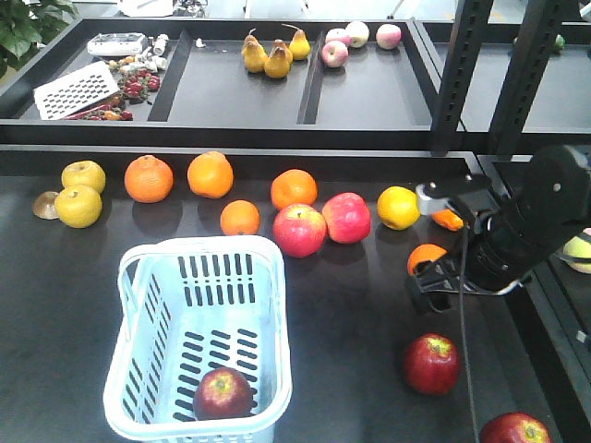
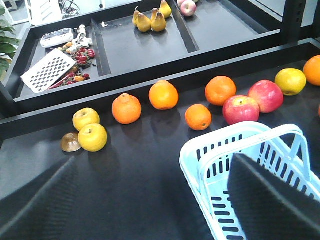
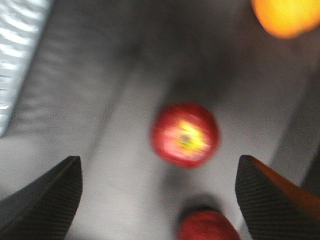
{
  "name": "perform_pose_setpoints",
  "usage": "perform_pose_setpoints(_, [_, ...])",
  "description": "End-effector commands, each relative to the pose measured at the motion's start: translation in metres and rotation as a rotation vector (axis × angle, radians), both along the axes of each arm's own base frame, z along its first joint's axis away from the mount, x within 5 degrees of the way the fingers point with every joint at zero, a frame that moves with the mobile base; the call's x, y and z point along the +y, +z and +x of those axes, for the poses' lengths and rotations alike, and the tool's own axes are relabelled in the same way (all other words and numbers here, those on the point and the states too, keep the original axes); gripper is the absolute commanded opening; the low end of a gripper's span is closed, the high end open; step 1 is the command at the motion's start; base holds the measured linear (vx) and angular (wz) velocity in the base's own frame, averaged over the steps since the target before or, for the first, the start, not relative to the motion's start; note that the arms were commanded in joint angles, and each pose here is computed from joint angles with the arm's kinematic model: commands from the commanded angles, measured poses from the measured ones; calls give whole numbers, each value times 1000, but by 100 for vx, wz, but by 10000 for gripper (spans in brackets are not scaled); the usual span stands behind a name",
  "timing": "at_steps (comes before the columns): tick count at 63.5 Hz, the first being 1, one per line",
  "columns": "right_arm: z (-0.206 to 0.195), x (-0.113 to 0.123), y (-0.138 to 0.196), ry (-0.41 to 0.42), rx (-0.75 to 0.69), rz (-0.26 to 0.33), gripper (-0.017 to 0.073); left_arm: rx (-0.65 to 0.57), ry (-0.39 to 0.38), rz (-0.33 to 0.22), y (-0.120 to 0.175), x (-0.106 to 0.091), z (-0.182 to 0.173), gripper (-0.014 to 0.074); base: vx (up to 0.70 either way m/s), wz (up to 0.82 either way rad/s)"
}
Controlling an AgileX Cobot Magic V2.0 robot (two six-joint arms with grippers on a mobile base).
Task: Pick three apples into basket with both arms
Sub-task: 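Move the right gripper to the red apple nearest the robot and grasp it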
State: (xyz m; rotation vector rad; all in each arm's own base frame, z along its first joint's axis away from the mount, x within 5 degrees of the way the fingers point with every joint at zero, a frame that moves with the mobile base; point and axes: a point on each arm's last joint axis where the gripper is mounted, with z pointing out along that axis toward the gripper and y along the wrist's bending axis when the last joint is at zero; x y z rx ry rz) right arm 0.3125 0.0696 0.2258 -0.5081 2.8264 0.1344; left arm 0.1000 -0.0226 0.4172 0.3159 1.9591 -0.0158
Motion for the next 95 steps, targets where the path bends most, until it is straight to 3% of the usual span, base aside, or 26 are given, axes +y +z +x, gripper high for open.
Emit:
perform_pose_setpoints(1, [11,-12,2,-14,-44,-21,589,-80,-3,-24,13,0,0,576,0,0])
perform_pose_setpoints(11, [22,-11,-29,2,20,-62,589,-80,-3,-24,13,0,0,576,0,0])
perform_pose_setpoints(32, [35,-9,-60,-5,33,-65,600,-80,-3,-24,13,0,0,576,0,0])
perform_pose_setpoints(51, [37,-6,-93,-22,130,-43,600,-80,-3,-24,13,0,0,576,0,0])
perform_pose_setpoints(70, [35,-6,-125,-20,233,-60,593,-80,-3,-24,13,0,0,576,0,0])
perform_pose_setpoints(76, [34,-6,-128,-22,255,-62,564,-80,-3,-24,13,0,0,576,0,0])
perform_pose_setpoints(85, [32,-6,-126,-23,273,-60,442,-80,-3,-24,13,0,0,576,0,0])
perform_pose_setpoints(95, [31,-4,-114,-43,255,-24,345,-80,-3,-24,13,0,0,576,0,0])
